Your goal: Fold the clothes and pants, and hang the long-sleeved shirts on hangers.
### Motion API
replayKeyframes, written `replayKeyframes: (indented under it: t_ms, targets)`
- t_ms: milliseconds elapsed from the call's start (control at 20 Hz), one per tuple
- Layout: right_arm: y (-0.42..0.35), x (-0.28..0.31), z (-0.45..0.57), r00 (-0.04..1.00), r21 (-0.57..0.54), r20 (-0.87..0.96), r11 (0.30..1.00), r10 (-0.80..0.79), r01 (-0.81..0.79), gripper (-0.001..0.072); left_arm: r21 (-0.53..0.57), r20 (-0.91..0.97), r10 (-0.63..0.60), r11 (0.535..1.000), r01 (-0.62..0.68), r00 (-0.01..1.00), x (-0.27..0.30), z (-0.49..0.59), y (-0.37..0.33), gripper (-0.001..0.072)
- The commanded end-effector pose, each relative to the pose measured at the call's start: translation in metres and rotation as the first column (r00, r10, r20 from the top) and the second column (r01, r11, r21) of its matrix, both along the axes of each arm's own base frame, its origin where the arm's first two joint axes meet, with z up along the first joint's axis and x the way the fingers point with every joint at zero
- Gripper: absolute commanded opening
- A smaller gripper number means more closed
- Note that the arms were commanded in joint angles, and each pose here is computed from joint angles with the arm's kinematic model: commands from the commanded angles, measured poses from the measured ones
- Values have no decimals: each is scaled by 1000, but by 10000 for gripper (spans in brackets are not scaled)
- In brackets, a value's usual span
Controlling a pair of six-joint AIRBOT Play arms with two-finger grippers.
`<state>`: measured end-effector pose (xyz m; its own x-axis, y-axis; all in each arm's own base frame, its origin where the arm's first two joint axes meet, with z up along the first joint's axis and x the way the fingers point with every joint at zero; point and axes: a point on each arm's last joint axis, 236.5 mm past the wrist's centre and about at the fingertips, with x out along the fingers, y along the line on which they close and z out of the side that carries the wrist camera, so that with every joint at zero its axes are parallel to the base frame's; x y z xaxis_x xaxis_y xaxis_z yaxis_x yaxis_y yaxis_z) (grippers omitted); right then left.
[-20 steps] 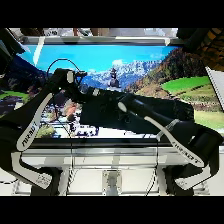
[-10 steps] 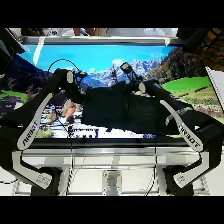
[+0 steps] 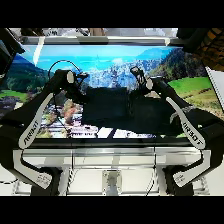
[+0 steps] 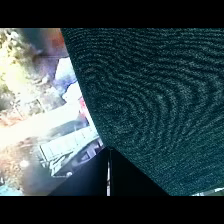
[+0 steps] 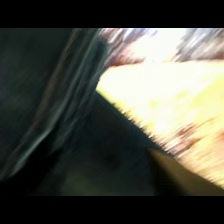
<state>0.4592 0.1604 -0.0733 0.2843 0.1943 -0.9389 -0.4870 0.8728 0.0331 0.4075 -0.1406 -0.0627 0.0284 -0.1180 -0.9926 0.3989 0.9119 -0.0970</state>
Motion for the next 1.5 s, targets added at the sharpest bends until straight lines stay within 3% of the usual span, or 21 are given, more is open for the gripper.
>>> replayKeyframes:
  t_ms: [0,100,450,600,750,850,1200,1450]
  targets:
    - [31,-63,8,962,145,-273,989,2,40,660,-1,-9,2,1000,-2,1000,-1,0,2,25]
    - [45,-81,11,935,187,-355,978,-18,90,658,-1,-10,9,1000,-9,1000,-1,0,5,25]
    - [59,-117,-14,893,98,-444,986,-79,136,630,4,-30,10,1000,-10,1000,-5,0,7,25]
    - [43,-114,-19,892,31,-433,987,-129,157,508,6,-38,9,1000,-9,999,-7,-1,8,26]
    - [39,-116,-19,884,18,-446,986,-142,168,278,6,-38,9,1000,-9,999,-7,-1,8,25]
    - [37,-123,-19,872,6,-469,987,-138,159,30,7,-38,9,1000,-9,999,-7,-1,8,25]
    - [25,-167,24,816,-25,-570,994,-99,102,16,11,-58,4,1000,-3,998,-9,-1,19,25]
    - [34,-174,86,851,55,-515,988,-99,148,16,-11,-129,46,999,-48,991,-19,1,42,25]
